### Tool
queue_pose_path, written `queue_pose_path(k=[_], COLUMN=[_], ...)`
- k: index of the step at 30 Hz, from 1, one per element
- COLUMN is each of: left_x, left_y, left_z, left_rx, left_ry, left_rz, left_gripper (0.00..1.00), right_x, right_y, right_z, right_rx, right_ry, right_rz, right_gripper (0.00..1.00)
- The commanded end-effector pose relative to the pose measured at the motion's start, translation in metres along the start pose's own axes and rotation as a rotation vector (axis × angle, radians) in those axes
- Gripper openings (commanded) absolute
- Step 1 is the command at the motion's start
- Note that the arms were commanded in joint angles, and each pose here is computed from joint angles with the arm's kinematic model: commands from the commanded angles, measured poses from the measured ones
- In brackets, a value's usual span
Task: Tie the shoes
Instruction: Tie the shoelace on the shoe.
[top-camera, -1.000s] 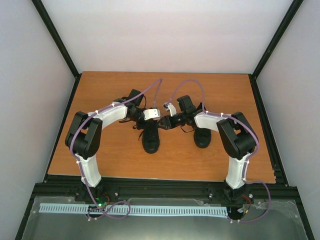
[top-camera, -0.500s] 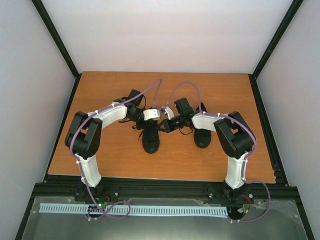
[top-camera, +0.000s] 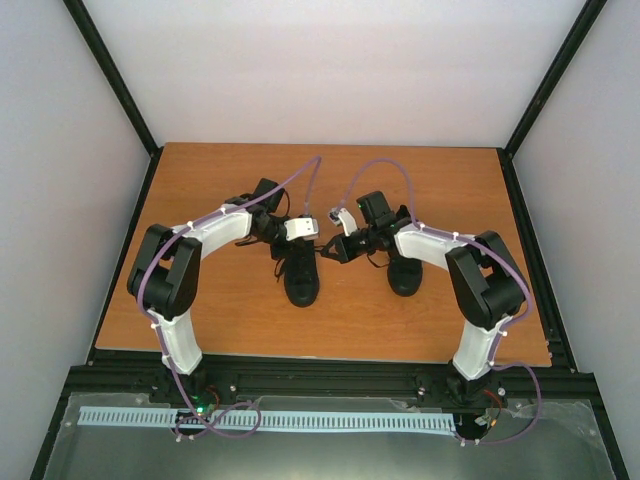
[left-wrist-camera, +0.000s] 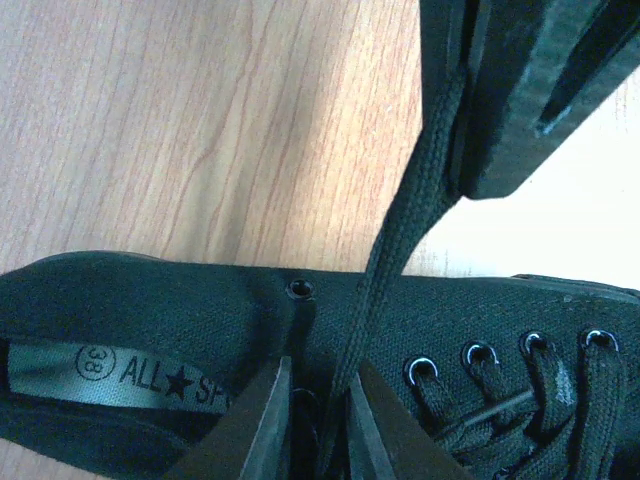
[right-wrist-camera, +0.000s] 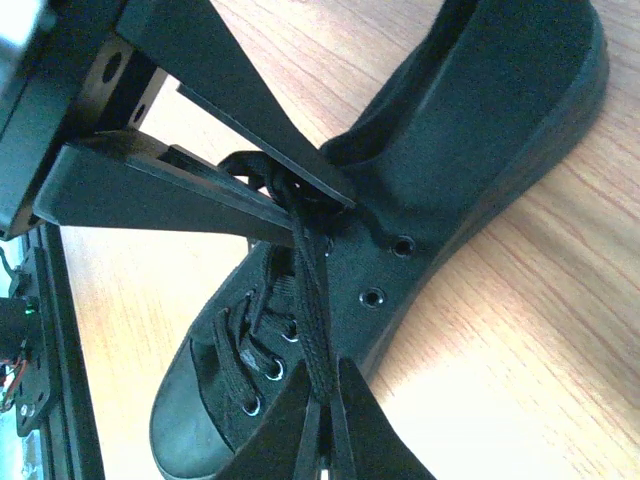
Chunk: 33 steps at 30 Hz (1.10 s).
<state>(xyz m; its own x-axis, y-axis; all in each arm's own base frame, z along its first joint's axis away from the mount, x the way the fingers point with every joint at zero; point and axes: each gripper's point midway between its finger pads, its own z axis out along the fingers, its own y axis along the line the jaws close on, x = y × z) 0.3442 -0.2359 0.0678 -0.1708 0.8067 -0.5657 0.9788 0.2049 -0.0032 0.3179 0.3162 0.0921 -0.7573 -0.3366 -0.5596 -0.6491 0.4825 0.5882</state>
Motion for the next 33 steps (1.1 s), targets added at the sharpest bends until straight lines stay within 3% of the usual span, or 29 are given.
queue_pose_path(k=[1,9,16,33], left_x=[0.013,0.016,0.018,0.026], left_y=[0.002,0.001,0.001,0.002], left_z=[-0.009,-0.009,-0.006,-0.003], left_rx=[-0.011,-0.006,-0.003,0.004], left_ry=[0.038,0.047,0.052,0.079], left_rz=[-0.008,-0.008,-0.009,-0.008], left_gripper=[0.18,0.17,0.10,0.15], right_x=[0.000,0.003,0.008,0.014], right_y=[0.000,-0.010,-0.012,-0.020], right_z=[-0.013,-0.027,-0.027,-0.034], right_rx=[0.028,0.066,0.065,0.079], right_ry=[-0.007,-0.020,-0.012,-0.006], right_rz=[-0.019,0.000,0.009,0.023], right_gripper=[0.03,0.03,0.03,0.03])
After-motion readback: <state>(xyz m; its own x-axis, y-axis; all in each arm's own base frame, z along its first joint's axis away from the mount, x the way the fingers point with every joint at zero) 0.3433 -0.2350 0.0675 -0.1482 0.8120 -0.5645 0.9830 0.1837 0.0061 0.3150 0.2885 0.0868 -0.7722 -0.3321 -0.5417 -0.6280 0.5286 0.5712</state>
